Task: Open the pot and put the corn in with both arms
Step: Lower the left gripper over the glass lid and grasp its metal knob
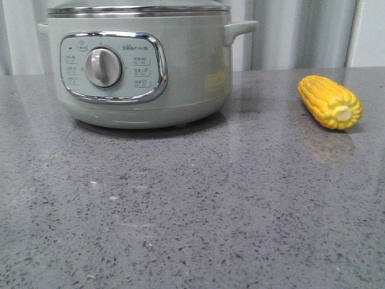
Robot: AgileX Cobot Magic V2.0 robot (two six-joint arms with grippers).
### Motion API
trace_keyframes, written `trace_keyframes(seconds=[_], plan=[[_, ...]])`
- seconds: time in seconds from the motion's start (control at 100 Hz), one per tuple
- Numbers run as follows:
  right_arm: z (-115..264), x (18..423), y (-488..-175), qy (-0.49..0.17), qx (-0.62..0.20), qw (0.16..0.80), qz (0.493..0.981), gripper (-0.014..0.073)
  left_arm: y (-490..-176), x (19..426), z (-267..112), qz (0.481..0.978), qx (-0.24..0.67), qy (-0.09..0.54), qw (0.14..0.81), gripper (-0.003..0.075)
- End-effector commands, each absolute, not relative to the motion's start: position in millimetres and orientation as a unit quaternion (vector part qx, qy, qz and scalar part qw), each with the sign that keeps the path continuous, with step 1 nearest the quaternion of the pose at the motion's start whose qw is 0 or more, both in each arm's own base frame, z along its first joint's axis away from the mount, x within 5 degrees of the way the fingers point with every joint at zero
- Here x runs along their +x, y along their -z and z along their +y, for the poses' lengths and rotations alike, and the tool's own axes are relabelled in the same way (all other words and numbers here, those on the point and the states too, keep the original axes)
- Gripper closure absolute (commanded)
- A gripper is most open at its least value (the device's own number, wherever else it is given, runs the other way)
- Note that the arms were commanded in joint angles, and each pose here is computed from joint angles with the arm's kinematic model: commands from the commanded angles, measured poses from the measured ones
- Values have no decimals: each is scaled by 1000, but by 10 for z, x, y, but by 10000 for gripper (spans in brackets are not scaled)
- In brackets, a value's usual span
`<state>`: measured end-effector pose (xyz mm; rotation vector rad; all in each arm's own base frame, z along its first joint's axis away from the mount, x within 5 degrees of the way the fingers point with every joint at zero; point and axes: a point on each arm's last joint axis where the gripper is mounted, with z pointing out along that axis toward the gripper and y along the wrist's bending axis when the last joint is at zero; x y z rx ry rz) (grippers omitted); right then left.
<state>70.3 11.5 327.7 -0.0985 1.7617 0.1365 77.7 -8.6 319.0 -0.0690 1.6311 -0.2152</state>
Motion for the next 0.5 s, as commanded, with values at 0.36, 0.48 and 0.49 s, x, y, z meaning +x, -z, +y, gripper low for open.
trace_keyframes(seconds=[0.36, 0.48, 0.49], plan=[[132, 1031, -3697, -34, -60, 646, 760, 62, -3884, 1678, -780, 652, 132, 160, 729, 258], [132, 1031, -3697, -34, -60, 646, 760, 64, -3951, 2015, -1077, 635, 140, 175, 740, 258], [132, 1031, -3697, -34, -60, 646, 760, 64, -3926, 2060, -1108, 639, 142, 174, 735, 258]])
